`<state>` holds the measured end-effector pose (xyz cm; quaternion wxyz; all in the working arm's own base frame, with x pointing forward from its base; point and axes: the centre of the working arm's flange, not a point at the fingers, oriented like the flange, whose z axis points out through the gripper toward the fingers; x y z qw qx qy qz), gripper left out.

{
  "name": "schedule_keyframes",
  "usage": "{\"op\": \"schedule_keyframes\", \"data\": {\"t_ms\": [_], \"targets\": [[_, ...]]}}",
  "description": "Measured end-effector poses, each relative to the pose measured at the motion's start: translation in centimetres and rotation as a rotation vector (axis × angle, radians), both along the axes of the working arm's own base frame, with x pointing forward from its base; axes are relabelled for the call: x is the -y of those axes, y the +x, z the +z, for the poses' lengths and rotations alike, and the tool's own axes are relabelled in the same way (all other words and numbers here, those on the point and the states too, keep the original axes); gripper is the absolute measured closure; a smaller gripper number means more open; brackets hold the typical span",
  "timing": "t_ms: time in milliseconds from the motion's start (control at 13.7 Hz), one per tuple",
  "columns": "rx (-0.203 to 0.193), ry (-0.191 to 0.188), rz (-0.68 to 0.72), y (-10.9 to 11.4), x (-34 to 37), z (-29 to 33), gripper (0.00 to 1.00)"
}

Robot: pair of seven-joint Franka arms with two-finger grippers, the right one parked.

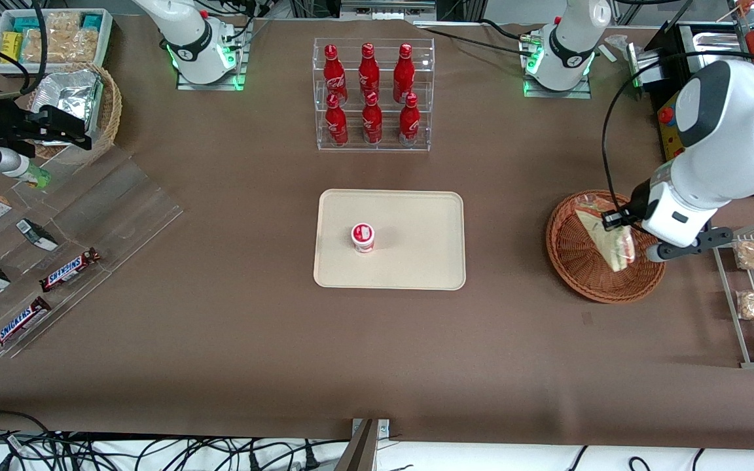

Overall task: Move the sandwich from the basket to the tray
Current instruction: 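Lift the sandwich and carry it toward the cream tray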

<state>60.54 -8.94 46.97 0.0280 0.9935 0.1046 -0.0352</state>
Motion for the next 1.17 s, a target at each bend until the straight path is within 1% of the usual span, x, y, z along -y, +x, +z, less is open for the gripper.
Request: {"op": "schedule_keyframes", "data": {"t_ms": [146,365,511,584,657,730,803,1022,1168], "targets": [[0.009,-0.026,-0.135,-0.8,4.9,0.6,0.82],[0.011,-0.056,-0.318,-2.9,12.1,0.8,0.82],[0.010,-0.076,-0.404,-4.2,15.8,0.4,0.82],[0.021,-0.089,-0.434,-4.6,17.6,0.1,0.82],[0.025,-0.097,-0.454,-5.0,19.2,-0.5,0.82],[0.022,-0.093,-0.466,-5.3,20.5,-1.4,0.82],[0.023,-0.078,-0.463,-5.4,21.8,-2.4,0.82],[0.029,-0.053,-0.431,-5.4,25.0,-6.9,0.82],[0.028,-0.027,-0.404,-5.4,26.6,-10.3,0.82]]}}
